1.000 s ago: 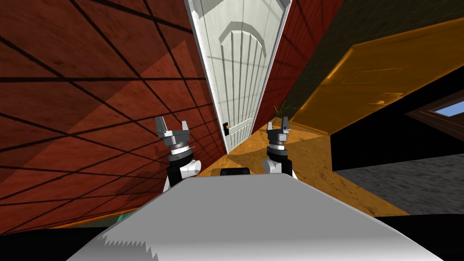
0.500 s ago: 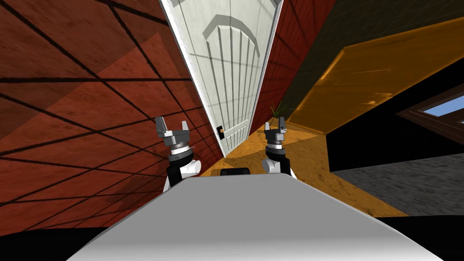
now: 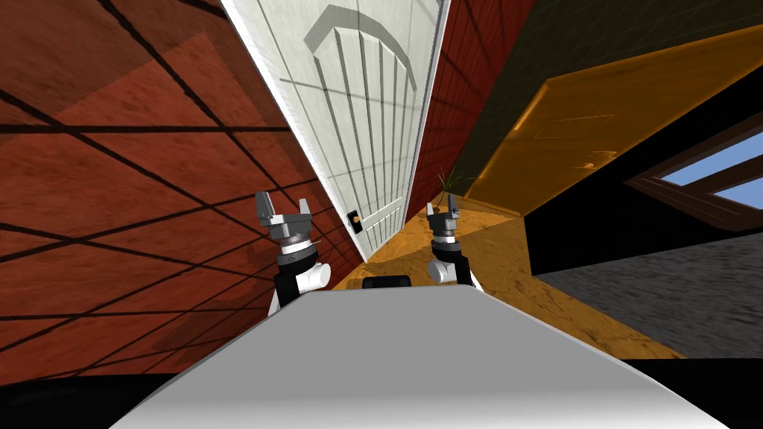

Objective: Pull the door open

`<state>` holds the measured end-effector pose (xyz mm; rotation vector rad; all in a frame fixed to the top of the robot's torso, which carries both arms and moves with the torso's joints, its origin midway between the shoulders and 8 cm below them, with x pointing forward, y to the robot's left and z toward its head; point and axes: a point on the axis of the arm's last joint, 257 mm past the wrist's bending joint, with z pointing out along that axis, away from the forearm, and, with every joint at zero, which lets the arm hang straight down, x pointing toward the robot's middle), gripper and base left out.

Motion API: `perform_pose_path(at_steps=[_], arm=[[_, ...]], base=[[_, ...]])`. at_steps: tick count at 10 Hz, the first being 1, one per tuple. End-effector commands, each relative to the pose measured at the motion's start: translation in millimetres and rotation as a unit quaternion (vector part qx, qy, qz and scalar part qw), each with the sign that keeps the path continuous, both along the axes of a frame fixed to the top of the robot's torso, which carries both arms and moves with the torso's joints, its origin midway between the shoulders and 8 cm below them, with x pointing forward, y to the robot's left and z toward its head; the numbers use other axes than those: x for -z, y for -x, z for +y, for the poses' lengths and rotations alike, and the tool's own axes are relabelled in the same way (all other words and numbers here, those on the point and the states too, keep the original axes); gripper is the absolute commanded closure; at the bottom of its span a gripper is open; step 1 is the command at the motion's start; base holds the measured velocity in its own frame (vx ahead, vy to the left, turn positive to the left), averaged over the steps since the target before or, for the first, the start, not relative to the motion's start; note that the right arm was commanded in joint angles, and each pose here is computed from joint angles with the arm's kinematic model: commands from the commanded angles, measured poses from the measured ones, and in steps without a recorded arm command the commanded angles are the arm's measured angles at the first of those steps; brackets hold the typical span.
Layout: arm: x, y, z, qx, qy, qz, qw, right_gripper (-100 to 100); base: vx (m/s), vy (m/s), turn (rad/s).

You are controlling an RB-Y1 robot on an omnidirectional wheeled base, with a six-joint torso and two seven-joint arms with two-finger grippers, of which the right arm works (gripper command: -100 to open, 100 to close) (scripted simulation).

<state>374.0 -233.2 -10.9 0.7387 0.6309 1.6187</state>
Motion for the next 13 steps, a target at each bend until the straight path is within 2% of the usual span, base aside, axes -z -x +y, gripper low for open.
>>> perform_pose_path(at_steps=[1, 4, 7, 10, 12, 13], arm=[[6.3, -5.7, 7.9, -0.024, -0.013, 0.007, 0.9996, -100], [17.7, -15.4, 20.7, -0.065, -0.035, 0.021, 0.9970, -100], [28.7, -24.4, 32.8, -0.102, -0.059, 0.035, 0.9925, -100], [41.3, -33.6, 46.2, -0.141, -0.084, 0.053, 0.9851, -100], [49.9, -39.7, 55.5, -0.166, -0.102, 0.065, 0.9788, -100], [55.0, -43.1, 60.9, -0.180, -0.112, 0.072, 0.9746, -100]], base=[[0.006, 0.004, -0.065], [-0.004, 0.019, -0.065], [-0.011, 0.013, -0.050], [-0.015, 0.005, -0.052], [-0.015, 0.003, -0.038], [-0.015, -0.010, -0.036]])
